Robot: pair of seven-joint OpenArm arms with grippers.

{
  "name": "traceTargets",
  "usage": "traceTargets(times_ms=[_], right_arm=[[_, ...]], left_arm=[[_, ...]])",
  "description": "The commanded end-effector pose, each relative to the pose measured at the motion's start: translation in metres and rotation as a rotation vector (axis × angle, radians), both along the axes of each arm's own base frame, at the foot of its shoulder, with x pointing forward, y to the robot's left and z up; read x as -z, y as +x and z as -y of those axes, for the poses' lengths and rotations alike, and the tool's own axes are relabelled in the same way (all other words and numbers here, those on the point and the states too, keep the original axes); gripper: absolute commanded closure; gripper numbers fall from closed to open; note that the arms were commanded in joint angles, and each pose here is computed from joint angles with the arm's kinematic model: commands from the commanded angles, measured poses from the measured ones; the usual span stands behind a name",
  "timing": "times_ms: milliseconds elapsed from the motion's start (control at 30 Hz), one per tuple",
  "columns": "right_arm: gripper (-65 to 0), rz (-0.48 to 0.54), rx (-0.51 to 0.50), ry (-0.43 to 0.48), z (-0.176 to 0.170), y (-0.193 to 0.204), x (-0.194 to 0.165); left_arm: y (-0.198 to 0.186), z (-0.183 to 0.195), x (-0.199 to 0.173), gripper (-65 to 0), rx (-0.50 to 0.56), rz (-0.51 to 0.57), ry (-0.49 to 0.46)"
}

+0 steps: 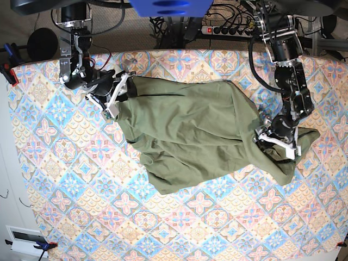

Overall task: Layout the t-shirt on the table in an organized manner, then fold the t-shirt properly
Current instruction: 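Move the left gripper to the shirt's other end and grasp it, then adjust the left gripper's grasp on the bunched shirt end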

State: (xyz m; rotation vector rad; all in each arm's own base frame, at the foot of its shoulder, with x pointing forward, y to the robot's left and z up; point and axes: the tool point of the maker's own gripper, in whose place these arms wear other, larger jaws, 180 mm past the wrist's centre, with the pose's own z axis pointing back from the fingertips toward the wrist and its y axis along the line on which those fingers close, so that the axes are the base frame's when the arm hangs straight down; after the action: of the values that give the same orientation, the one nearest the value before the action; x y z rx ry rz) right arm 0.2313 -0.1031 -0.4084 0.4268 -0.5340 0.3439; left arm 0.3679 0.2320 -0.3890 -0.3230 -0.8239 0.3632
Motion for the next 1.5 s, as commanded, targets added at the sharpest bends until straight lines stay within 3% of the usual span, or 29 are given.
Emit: traceTargets(times_ms=[0, 100, 267, 467, 600, 767, 933, 1100, 1233, 1467], right_arm=[[-20.1, 0.04, 0.002, 0.01, 0.001, 0.008, -0.01], [-20.1, 0.04, 0.002, 0.01, 0.001, 0.008, -0.01], [-20.1, 0.041, 0.003, 0.01, 0.001, 0.009, -0.01], [-20.1, 0.042, 0.003, 0.01, 0.001, 0.01, -0.01], [-20.1, 0.086, 0.003, 0.01, 0.001, 0.027, -0.021], [-20.1, 0.088, 0.003, 0.01, 0.001, 0.028, -0.021], [-20.1, 0.09, 0.003, 0.01, 0.001, 0.029, -0.022], [-20.1, 0.09, 0.003, 0.01, 0.001, 0.029, -0.022], [-20.1, 0.09, 0.001, 0.01, 0.001, 0.029, -0.022], [-20.1, 0.088, 0.0, 0.012, 0.0, 0.029, -0.022]], left_arm=[[0.011, -0.001, -0.016, -34.4, 0.005, 0.055, -0.001], [0.012, 0.009, -0.016, -31.7, 0.018, 0.062, -0.014], [0.009, 0.013, -0.013, -17.2, 0.026, 0.051, -0.022], [0.01, 0.022, -0.018, -16.8, 0.061, 0.076, -0.065], [0.006, 0.021, -0.031, -15.3, 0.076, 0.105, -0.04], [0.002, 0.014, -0.062, 0.0, 0.101, 0.18, 0.039], [-0.008, -0.02, -0.073, 0.0, 0.05, 0.191, 0.092], [-0.031, -0.032, -0.098, 0.0, 0.085, 0.228, 0.208], [-0.025, -0.04, -0.089, 0.0, 0.063, 0.204, 0.193], [0.005, -0.033, -0.07, -19.2, 0.011, 0.182, 0.068]])
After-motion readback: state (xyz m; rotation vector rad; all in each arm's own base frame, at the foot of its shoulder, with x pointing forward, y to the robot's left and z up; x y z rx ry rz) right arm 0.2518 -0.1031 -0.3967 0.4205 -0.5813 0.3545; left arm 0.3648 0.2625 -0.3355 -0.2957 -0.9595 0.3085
